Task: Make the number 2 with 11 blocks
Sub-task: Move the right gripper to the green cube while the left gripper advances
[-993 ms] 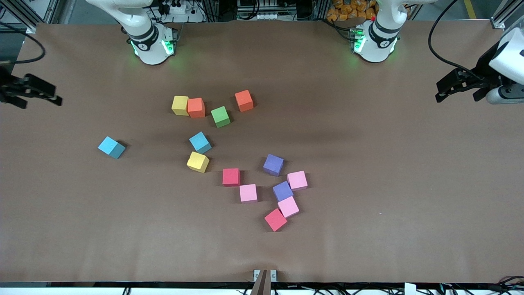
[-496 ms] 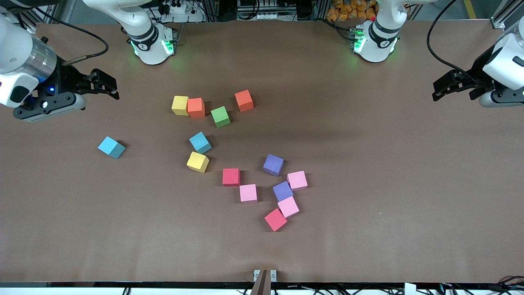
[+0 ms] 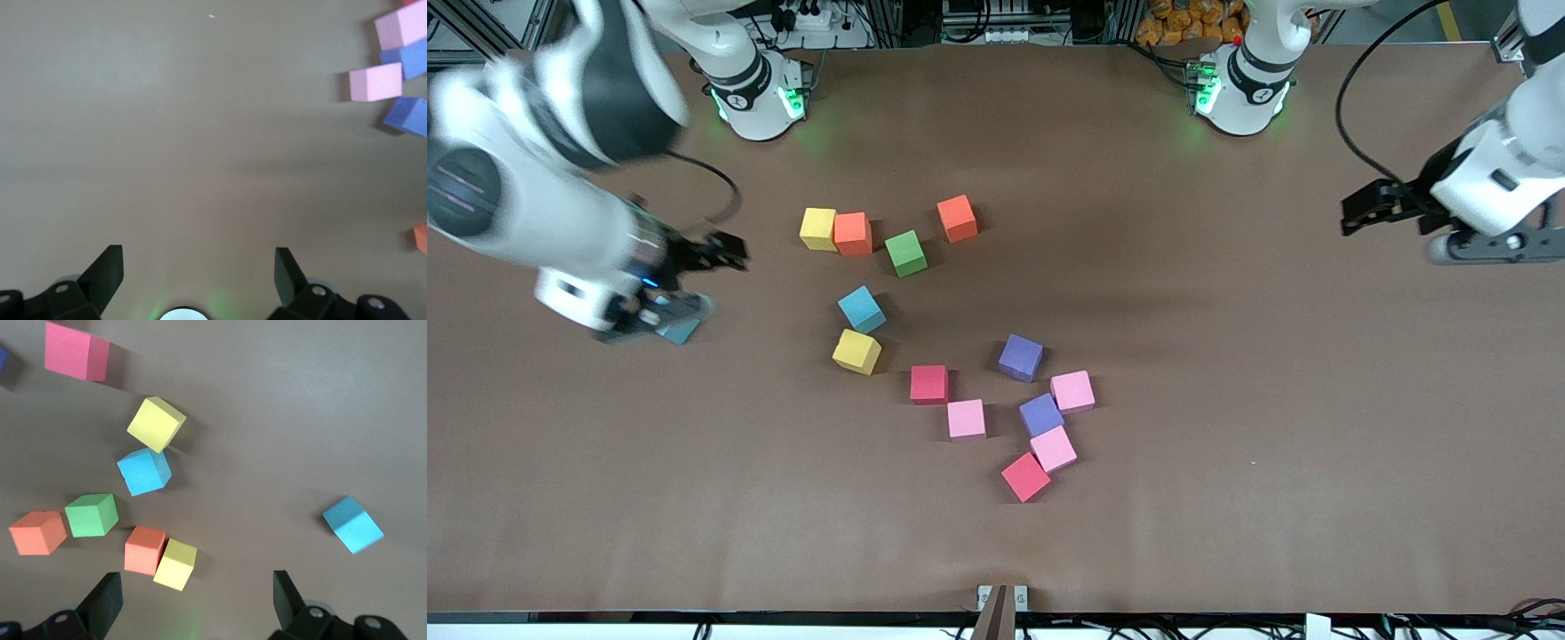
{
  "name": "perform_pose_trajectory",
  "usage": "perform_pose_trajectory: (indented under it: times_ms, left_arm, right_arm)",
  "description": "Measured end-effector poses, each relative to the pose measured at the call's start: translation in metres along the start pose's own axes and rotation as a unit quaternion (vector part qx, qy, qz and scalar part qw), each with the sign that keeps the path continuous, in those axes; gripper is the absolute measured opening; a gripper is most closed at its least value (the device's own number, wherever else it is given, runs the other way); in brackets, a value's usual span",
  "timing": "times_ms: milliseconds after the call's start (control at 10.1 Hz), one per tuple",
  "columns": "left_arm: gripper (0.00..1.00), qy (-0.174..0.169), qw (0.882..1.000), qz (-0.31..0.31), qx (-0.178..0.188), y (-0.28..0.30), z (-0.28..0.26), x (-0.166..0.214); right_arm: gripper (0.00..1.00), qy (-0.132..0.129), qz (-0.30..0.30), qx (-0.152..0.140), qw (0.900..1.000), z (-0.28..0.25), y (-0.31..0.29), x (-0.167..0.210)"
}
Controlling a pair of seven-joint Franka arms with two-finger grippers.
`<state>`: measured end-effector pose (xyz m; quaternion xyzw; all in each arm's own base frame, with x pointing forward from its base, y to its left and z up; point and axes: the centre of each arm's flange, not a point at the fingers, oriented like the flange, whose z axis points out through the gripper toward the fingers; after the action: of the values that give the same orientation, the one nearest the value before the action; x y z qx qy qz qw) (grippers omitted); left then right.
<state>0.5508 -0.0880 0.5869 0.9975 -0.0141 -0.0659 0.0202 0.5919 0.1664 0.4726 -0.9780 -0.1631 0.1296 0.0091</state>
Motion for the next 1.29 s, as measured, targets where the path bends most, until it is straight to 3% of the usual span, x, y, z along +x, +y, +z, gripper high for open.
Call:
perform_pose_trajectory:
  times_ms: [199,496,794,1092,1291]
  left_arm:
    - [1.0,-0.027,0.999,0.036,-0.005,0.04,0.027,0.005]
    - [1.0,-0.058,0.997,0.044,-0.002,0.051,0.062,0.021]
    - [1.0,-0.063,0.997,0.036,-0.005,0.042,0.077,0.034]
    - [1.0,-0.06,0.997,0.038,-0.005,0.044,0.075,0.035]
    - [1.0,-0.055,0.998,0.039,-0.006,0.045,0.071,0.035]
  right_arm:
    - [1.0,-0.001,-0.019,-0.006,1.0,0.016,-0.025,0.007]
    - [1.0,0.041,-0.036,0.021,0.998,0.048,-0.059,0.009]
    - [1.0,0.053,-0.068,0.019,0.996,0.077,-0.119,-0.005]
    - [1.0,0.05,-0.09,0.006,0.995,0.114,-0.219,-0.033]
    - [1.0,0.073,-0.106,-0.008,0.992,0.164,-0.258,-0.057]
